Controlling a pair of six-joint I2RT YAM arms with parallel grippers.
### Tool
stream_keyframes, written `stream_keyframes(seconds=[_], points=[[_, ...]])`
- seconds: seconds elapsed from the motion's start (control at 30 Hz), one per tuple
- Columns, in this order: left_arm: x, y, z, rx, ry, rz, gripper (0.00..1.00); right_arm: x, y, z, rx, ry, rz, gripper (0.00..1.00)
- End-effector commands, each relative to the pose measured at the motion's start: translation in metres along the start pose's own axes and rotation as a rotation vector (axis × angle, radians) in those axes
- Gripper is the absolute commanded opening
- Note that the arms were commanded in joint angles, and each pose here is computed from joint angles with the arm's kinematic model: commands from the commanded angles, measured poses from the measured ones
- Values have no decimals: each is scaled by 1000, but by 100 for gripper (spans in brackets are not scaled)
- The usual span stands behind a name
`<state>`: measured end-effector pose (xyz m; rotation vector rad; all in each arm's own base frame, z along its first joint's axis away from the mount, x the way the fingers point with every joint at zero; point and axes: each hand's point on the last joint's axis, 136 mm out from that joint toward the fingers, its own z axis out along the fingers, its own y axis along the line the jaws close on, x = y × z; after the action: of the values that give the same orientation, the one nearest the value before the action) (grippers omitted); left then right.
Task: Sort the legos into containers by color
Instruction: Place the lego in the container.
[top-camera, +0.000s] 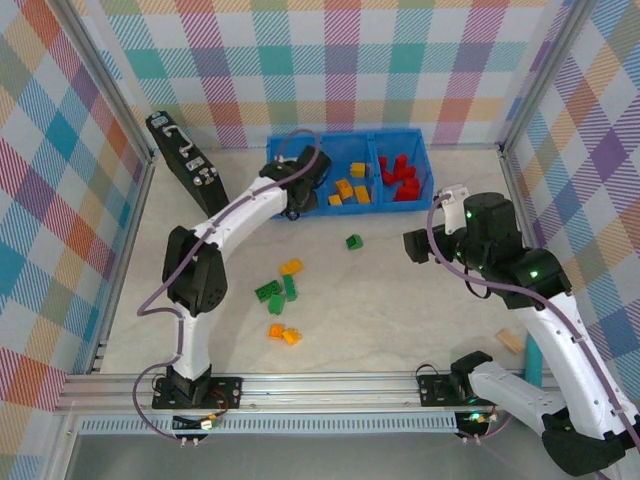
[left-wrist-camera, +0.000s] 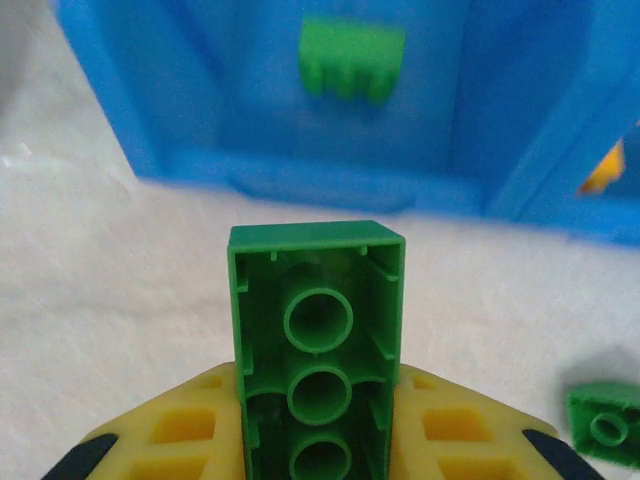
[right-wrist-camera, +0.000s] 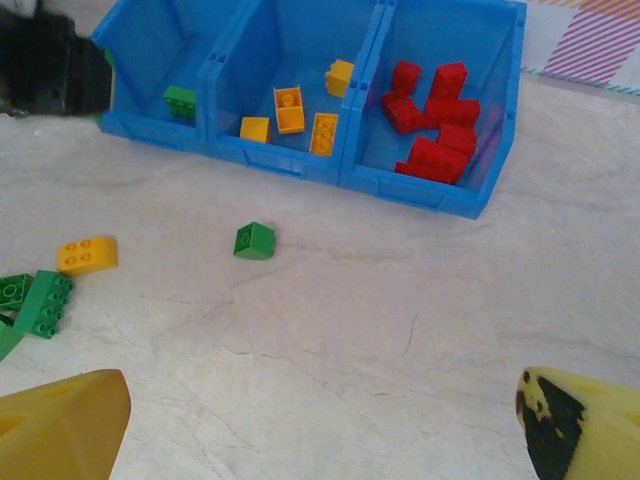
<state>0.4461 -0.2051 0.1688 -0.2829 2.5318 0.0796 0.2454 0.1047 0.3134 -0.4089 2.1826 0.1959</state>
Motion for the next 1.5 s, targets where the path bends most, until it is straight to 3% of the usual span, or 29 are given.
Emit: stream_keyframes(seconds=[0.0,0.4,0.6,0.87,1.1,1.47], points=[[-39,22,-4,-38,-105,6,10,-7,5,0,-24,-36,0,99],[-71,-12,56,53,-130,15,17,-18,7,9,-31,-52,-6,99],[-67,-25,80,75,-100,17,17,-27,10,18,-40,-45,-5,99],[-40,-23,111,60,-16,25,17,-49,17,15,-84,-127,0,99],[-30,-23,120,62,16,32,19,-56,25,22,-123,-118,7,99],[-42,-18,103,59,-13,63,35,-51,25,21,-125,-101,8,99]])
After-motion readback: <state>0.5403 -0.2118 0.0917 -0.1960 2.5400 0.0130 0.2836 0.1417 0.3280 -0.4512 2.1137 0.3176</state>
